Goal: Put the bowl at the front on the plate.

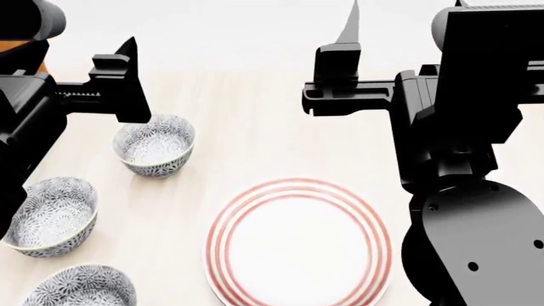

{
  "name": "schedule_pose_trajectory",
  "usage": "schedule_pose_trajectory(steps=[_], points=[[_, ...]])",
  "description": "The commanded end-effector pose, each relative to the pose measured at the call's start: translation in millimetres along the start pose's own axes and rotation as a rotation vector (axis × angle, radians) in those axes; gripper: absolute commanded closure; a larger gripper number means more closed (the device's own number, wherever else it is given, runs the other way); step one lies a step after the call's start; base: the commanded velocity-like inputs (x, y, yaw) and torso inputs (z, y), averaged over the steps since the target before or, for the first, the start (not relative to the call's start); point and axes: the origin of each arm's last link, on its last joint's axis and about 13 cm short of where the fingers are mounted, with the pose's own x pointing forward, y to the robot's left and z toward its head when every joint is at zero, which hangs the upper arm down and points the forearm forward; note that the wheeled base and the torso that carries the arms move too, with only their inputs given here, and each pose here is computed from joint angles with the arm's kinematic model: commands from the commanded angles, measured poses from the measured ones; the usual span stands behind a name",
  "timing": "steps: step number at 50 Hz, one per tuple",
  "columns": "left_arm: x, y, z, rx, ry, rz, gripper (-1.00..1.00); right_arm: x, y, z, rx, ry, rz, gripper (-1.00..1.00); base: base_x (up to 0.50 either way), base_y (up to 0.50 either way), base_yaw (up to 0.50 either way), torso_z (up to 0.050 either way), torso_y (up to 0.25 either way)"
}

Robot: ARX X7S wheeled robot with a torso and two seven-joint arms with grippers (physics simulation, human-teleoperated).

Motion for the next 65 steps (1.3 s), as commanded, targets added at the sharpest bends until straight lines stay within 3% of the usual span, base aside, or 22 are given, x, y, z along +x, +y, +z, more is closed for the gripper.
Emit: schedule_pose_trajectory(steps=[1,38,65], points=[[0,0.1,-2,-0.001,0.003,0.0,-1.0,0,0.1,0,0.001,-0.001,0.0,-1.0,0.07,0.0,0.0,0.0,0.0],[0,0.5,-3,-0.014,0.022,0.009,-1.0,-1,-0.8,1,-0.002,-0.034,0.0,-1.0,0.06,0.0,0.0,0.0,0.0],[-10,-2.5,5,-0.108,0.197,0.005,-1.0,-2,-2.2,-3,0.0,-0.036,0.001,-1.0,0.0,0.0,0.0,0.0,0.0]])
